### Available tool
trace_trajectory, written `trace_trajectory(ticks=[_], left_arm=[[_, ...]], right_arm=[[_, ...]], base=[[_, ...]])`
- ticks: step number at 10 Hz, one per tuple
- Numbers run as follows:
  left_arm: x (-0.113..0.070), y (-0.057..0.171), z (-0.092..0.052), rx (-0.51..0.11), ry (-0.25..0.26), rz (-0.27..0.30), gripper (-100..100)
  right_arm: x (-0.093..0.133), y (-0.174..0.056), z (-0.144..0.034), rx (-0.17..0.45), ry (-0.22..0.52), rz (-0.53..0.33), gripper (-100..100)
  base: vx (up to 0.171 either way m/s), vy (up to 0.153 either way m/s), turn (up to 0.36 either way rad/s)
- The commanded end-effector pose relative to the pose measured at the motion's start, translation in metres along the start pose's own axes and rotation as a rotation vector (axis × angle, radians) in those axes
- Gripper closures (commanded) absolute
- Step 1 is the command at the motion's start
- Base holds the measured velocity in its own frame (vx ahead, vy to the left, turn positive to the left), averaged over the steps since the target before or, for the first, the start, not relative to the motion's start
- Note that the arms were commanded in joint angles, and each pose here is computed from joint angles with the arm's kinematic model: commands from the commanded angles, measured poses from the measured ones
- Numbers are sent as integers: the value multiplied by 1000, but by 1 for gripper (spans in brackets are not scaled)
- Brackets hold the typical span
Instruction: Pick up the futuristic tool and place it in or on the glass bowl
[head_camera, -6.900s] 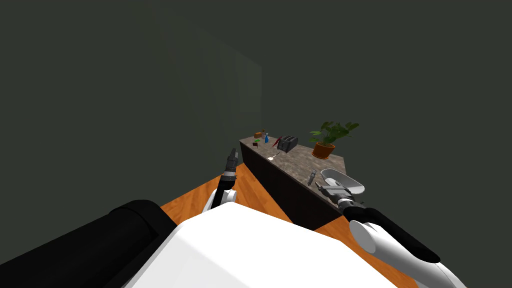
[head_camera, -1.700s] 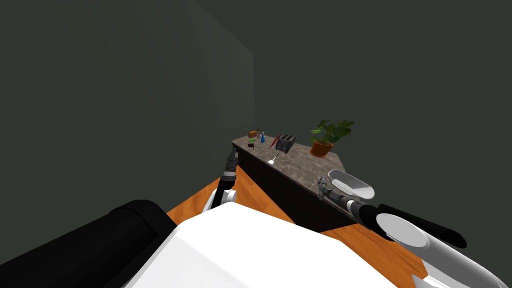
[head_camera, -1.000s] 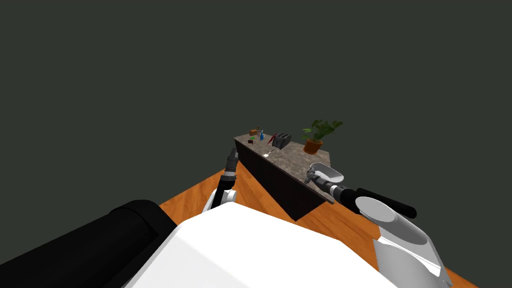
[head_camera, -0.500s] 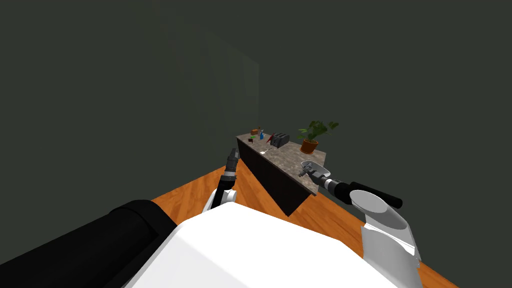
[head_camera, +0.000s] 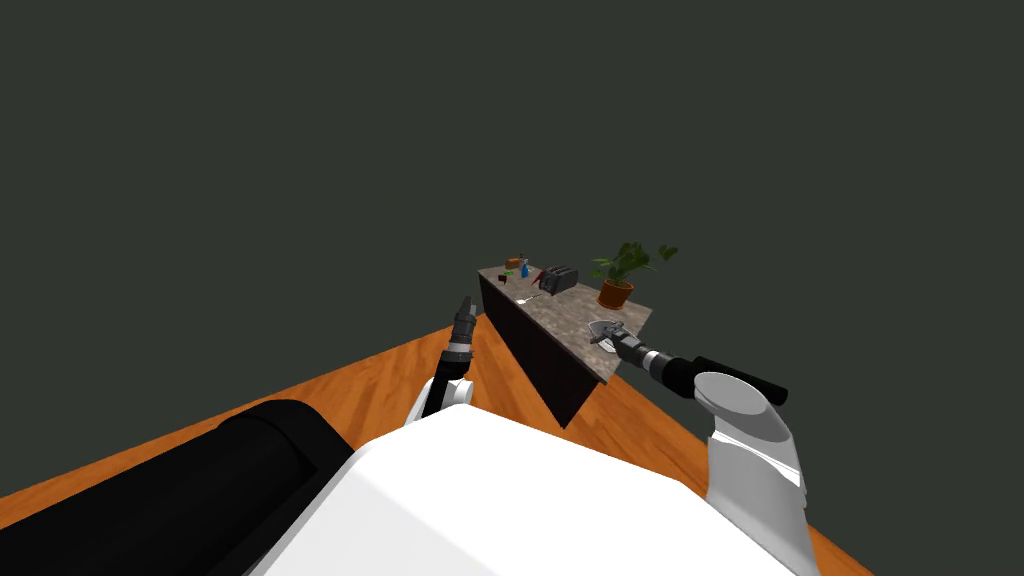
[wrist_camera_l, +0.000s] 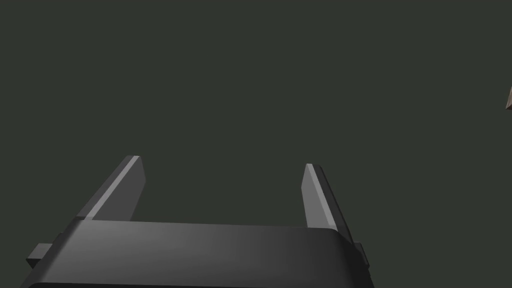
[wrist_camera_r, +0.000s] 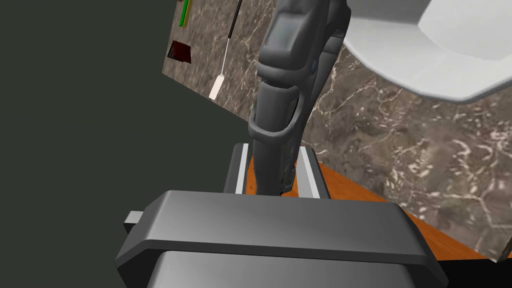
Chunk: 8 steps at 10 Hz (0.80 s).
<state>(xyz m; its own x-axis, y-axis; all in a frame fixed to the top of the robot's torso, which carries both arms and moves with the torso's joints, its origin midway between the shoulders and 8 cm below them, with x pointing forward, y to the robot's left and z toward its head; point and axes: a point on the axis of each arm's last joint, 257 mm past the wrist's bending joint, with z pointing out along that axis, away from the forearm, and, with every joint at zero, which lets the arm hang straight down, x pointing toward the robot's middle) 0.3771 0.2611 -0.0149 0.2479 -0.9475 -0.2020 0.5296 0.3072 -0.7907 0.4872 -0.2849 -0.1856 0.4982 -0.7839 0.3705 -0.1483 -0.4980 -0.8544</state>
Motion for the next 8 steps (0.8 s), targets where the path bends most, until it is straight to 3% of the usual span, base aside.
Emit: trace_trajectory(ticks=[1, 6, 8], left_arm=[[0, 0, 0, 0, 0, 0, 0], [0, 0, 0, 0, 0, 0, 0], [0, 0, 0, 0, 0, 0, 0]], right_arm=[[2, -6, 3, 24, -8, 44, 100], [7, -7, 4, 64, -33, 158, 100], [7, -7, 4, 66, -35, 164, 100]], base=[[-3, -294, 220], [74, -236, 219], [70, -149, 105]])
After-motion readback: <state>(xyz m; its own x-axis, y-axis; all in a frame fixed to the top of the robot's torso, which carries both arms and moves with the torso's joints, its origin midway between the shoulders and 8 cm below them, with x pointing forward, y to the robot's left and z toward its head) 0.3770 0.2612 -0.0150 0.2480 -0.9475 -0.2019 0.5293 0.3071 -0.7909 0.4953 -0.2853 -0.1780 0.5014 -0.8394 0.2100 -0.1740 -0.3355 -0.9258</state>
